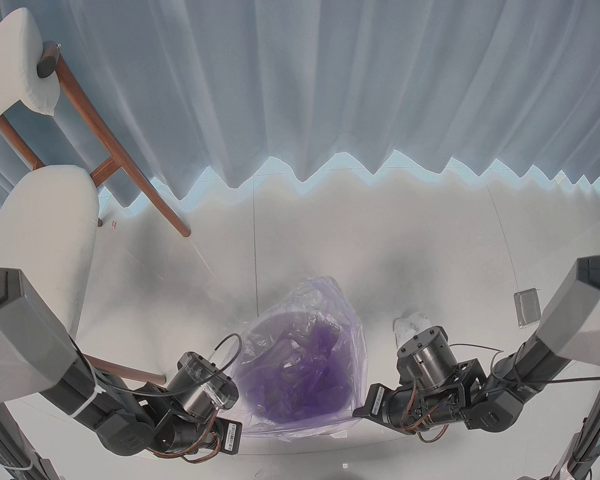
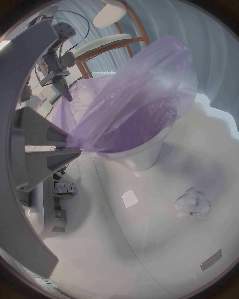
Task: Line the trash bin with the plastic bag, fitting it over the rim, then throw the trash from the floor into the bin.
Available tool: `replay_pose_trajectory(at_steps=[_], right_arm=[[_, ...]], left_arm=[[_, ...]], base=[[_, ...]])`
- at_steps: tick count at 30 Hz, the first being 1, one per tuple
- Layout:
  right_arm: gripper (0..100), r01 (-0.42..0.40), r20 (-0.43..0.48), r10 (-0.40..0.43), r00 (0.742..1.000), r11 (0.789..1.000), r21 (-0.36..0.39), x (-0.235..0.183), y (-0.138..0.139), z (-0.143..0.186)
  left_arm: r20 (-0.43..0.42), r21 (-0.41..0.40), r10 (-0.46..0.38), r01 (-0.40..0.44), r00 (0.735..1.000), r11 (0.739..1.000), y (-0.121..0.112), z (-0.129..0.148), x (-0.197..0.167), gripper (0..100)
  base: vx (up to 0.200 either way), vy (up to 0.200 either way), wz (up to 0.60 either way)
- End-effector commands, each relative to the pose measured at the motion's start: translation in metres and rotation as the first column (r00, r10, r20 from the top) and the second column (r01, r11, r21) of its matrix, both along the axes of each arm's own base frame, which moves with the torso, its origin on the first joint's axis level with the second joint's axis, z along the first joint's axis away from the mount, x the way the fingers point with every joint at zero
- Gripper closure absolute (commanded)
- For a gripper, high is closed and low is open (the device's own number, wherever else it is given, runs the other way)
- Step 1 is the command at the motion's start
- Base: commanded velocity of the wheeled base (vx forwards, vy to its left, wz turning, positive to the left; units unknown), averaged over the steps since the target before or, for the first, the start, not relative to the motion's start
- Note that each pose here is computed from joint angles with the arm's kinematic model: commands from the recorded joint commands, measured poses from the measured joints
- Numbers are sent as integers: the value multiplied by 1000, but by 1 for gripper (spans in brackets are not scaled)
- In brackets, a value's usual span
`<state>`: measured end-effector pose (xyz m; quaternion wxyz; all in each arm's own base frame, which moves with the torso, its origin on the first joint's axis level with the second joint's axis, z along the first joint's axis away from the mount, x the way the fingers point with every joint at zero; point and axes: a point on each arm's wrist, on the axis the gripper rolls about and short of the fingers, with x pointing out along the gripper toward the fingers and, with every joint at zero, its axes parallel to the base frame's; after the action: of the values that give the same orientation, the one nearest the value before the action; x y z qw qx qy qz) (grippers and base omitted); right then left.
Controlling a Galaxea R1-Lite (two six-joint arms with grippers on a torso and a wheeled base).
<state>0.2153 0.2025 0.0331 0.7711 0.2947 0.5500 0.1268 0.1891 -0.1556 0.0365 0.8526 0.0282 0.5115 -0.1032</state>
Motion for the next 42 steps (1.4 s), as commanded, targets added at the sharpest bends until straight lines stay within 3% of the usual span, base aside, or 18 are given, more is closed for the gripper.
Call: replay_pose_trajectory(at_steps=[1, 14, 20, 29, 35, 36, 42], right_arm=[[100, -2, -5, 1, 1000, 995, -101, -3, -2, -31], [100, -11, 107, 40, 993, 967, -255, 1, 8, -63], [100, 34, 176, 13, 984, 964, -263, 8, 13, -75], [100, 54, 205, 17, 979, 940, -337, 11, 13, -87], [100, 64, 218, 11, 976, 940, -335, 10, 13, -85], [0, 64, 217, 11, 976, 940, -336, 10, 12, -85], [0, 72, 229, 1, 973, 948, -309, 3, 8, -71]], left_arm=[[-53, 70, -37, 40, 998, 997, -1, -19, 2, 100], [-114, 184, -65, 86, 991, 979, -5, -49, 7, 100], [-104, 201, -58, 78, 993, 976, -12, -57, 16, 100], [-118, 254, -78, 106, 990, 961, -22, -73, 14, 100], [-98, 254, -64, 87, 993, 963, -25, -73, 18, 100], [-97, 254, -61, 84, 993, 964, -24, -73, 18, 100], [-88, 246, -61, 81, 994, 966, -24, -69, 18, 100]], base=[[0, 0, 0], [0, 0, 0], [0, 0, 0], [0, 0, 0], [0, 0, 0], [0, 0, 0], [0, 0, 0]])
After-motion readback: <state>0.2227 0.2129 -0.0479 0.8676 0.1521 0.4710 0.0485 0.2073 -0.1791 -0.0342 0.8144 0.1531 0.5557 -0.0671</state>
